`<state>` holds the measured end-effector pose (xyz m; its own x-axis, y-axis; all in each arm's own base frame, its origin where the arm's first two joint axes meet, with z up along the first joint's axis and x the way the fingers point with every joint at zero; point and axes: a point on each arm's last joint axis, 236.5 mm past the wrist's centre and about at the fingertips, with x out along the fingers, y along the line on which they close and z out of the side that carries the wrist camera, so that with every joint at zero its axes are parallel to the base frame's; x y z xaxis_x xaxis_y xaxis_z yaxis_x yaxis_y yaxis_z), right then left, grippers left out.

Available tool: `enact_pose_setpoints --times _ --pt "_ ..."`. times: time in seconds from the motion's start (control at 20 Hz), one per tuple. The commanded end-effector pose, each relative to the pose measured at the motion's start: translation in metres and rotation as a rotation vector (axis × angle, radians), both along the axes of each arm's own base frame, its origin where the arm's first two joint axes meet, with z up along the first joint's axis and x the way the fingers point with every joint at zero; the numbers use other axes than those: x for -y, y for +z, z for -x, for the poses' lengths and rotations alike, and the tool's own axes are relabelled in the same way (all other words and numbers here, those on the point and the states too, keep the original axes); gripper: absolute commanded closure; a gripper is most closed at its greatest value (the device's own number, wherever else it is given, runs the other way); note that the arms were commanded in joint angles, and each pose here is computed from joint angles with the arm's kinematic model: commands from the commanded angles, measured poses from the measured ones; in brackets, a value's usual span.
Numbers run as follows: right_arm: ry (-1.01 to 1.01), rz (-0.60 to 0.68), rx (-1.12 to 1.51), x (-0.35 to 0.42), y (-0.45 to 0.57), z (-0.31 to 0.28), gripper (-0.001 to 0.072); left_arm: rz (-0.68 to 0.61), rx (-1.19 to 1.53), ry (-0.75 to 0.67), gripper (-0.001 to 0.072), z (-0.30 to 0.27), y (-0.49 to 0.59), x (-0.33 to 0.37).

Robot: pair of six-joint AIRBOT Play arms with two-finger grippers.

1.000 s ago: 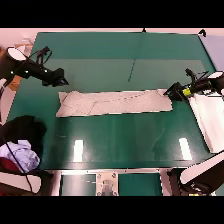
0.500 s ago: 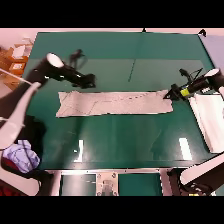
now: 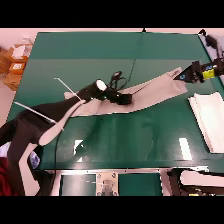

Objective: Fold the shirts.

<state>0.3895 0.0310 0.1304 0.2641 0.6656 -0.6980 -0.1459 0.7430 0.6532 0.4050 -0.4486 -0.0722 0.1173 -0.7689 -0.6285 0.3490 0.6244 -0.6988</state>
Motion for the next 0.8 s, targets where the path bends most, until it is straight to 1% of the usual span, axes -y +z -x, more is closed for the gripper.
enact_pose_setpoints --times 0.0,0.1,0.2,0.3,0.35,0.4,0.45,0.55,0.6,0.65,0.7,0.75 --pt "0.014 -0.003 0.086 -0.013 0.041 0.019 0.0702 0.051 0.008 -0.018 0.0683 0.008 0.002 0.035" --pt "0.013 -0.002 0.088 -0.013 0.042 0.019 0.0702 0.063 0.005 -0.032 0.0683 0.007 0.009 0.035" --pt "0.006 -0.008 0.076 -0.014 0.041 0.02 0.0702 0.07 -0.028 -0.088 0.0683 0.01 0.021 0.025" --pt "-0.009 -0.018 0.062 -0.015 0.041 0.019 0.0702 0.059 -0.093 -0.219 0.0684 0.017 0.04 -0.008" --pt "-0.013 -0.046 0.062 -0.019 0.046 0.019 0.0702 0.016 -0.137 -0.278 0.0685 0.018 0.049 -0.037" --pt "-0.002 -0.083 0.075 -0.028 0.053 0.018 0.0702 -0.068 -0.183 -0.293 0.0686 0.014 0.052 -0.071" --pt "0.021 -0.125 0.095 -0.042 0.062 0.016 0.0702 -0.203 -0.21 -0.283 0.0686 0.005 0.051 -0.116" --pt "0.061 -0.161 0.092 -0.075 0.068 0.016 0.0701 -0.494 -0.192 -0.195 0.0686 -0.015 0.057 -0.208" --pt "0.075 -0.169 0.093 -0.094 0.067 0.014 0.0701 -0.598 -0.168 -0.144 0.0686 -0.022 0.069 -0.246" --pt "0.09 -0.18 0.101 -0.119 0.066 0.012 0.0701 -0.685 -0.134 -0.09 0.0685 -0.028 0.085 -0.28" --pt "0.101 -0.192 0.112 -0.144 0.062 0.009 0.0701 -0.741 -0.102 -0.042 0.0685 -0.031 0.103 -0.305" --pt "0.113 -0.203 0.13 -0.174 0.057 0.007 0.0701 -0.771 -0.068 0.006 0.0685 -0.034 0.122 -0.325"
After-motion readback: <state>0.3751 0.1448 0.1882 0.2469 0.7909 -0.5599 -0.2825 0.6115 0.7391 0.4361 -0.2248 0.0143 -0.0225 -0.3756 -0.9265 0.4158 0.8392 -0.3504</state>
